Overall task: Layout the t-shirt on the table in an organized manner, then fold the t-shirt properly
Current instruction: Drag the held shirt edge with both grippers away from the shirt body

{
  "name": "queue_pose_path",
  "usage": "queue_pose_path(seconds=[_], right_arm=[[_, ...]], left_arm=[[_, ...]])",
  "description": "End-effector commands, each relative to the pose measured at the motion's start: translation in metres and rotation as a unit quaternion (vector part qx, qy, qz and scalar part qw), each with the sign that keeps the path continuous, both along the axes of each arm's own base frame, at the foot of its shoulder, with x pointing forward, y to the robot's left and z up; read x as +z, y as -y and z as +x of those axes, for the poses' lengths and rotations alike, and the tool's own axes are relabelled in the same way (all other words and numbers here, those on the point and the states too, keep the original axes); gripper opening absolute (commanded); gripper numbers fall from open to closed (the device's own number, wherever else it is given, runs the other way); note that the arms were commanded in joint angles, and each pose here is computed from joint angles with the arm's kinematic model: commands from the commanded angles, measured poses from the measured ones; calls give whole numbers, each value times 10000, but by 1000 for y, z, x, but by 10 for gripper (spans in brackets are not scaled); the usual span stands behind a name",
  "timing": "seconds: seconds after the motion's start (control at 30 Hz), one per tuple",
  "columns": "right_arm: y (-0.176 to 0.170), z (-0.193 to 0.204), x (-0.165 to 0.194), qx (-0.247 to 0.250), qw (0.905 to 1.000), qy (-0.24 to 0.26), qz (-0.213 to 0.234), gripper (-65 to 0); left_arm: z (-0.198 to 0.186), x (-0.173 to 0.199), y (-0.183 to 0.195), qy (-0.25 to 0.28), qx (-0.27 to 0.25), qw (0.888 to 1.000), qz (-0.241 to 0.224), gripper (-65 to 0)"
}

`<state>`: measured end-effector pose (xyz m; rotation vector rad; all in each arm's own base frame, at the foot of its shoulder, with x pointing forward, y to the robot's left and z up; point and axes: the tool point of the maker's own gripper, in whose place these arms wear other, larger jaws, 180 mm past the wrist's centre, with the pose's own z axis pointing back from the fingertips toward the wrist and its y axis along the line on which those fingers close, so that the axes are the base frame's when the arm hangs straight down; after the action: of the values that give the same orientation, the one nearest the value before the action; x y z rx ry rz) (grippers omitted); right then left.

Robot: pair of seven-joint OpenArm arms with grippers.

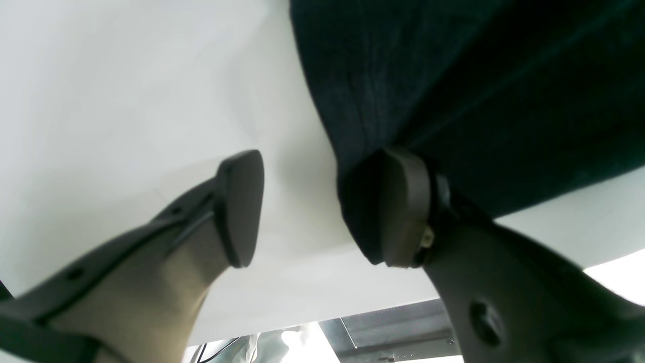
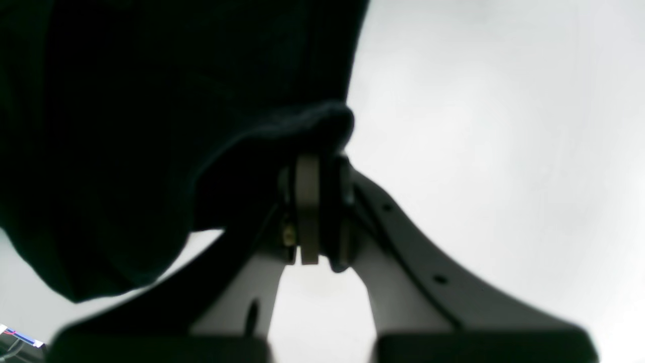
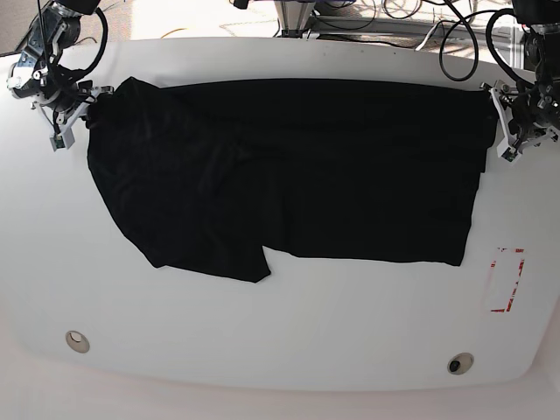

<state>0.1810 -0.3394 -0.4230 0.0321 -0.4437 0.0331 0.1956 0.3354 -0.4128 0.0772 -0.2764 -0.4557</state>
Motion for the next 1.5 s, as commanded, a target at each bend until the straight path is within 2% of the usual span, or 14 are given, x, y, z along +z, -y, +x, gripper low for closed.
queue_pose_path(seconds=[0.0,0.37,0.67,0.73,0.93,1.0,1.17,1.3,1.47], right_arm=[[15,-18,0,-18,9990,-325,-292,-634],[16,-45,-8,-35,9977,-614,-291,-633],[7,-45,-1,78,9979,-504,-388,-626],[7,-40,6,133,9980,-408,-457,-595],[3,-25,25,311,9972,-105,-667,-347],[2,-17,36,401,9961,49,-786,-282],[-2,-3,60,586,9922,384,-1034,-250],[-5,5,75,715,9885,578,-1201,-250],[-8,10,90,833,9843,668,-1403,-249]], left_arm=[[-5,3,-15,-150,29,9994,295,-324],[-26,-5,-15,-396,15,9988,303,-324],[-27,-4,-13,-379,7,9989,274,-322],[-21,1,-12,-270,-26,9992,299,-321],[10,30,-3,364,-155,9985,378,-318],[18,39,3,542,-244,9975,385,-297],[37,62,15,960,-459,9931,487,-212],[37,66,14,911,-463,9930,587,-203],[55,86,14,1149,-471,9895,734,-204]])
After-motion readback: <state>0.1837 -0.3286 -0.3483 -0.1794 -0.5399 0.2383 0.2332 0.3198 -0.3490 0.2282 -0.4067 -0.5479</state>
